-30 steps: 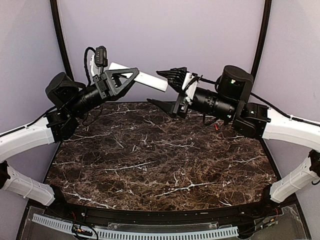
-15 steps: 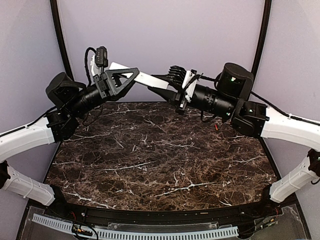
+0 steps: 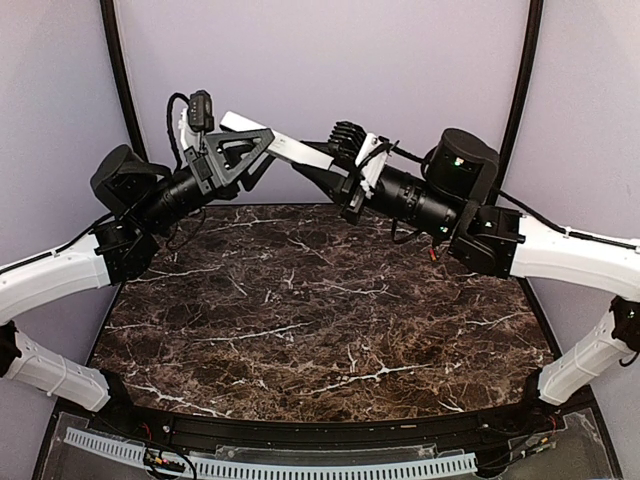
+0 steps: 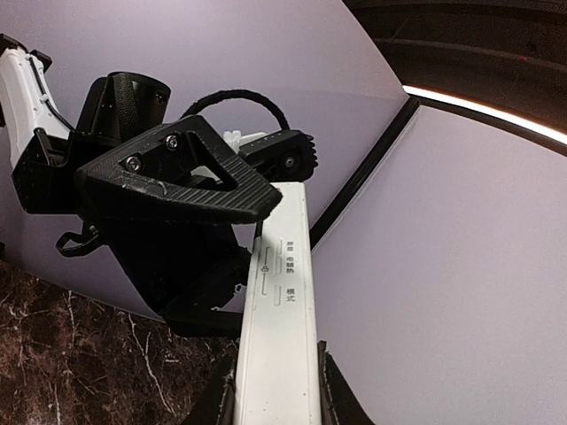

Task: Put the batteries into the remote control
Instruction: Remove the battery cover from the remote control.

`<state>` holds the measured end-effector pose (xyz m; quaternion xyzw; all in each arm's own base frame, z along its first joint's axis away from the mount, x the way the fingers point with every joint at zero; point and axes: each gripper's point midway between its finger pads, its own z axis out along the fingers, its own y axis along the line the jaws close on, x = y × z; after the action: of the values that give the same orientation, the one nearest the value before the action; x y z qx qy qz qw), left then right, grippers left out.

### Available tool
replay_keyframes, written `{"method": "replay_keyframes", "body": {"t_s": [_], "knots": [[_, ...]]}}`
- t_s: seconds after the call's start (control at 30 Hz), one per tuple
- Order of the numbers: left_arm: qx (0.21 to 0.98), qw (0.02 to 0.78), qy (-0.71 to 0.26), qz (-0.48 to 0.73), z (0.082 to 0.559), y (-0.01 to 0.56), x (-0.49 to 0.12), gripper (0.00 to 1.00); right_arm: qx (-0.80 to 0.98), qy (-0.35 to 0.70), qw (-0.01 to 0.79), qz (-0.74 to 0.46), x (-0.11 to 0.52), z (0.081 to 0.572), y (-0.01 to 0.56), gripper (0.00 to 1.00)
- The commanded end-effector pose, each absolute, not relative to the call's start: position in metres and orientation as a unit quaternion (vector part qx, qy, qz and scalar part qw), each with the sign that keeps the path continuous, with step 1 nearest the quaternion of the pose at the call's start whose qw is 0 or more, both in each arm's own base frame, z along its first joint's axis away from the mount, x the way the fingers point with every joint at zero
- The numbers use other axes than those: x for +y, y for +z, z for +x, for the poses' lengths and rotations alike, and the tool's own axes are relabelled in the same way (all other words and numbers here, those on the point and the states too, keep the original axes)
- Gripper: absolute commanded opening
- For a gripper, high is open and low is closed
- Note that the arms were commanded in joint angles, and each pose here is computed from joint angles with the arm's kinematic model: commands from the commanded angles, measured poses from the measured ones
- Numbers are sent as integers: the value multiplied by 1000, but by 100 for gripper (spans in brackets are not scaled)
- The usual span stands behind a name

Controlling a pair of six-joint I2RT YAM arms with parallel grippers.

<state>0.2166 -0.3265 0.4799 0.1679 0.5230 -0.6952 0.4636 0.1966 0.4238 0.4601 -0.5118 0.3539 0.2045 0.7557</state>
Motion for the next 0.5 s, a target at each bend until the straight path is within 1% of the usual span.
{"method": "replay_keyframes", "body": {"t_s": [0.0, 0.13, 0.27, 0.47], "knots": [[507, 475, -700, 167, 216, 488, -324, 64, 343, 218, 793, -454, 416, 199, 493, 0], [510, 466, -704, 167, 219, 489, -329, 63, 342, 219, 792, -457, 420, 198, 491, 0], [514, 461, -705, 162, 224, 489, -334, 58, 341, 217, 790, -461, 423, 197, 489, 0], [513, 463, -705, 160, 226, 492, -335, 46, 340, 214, 788, -467, 422, 194, 487, 0]]}}
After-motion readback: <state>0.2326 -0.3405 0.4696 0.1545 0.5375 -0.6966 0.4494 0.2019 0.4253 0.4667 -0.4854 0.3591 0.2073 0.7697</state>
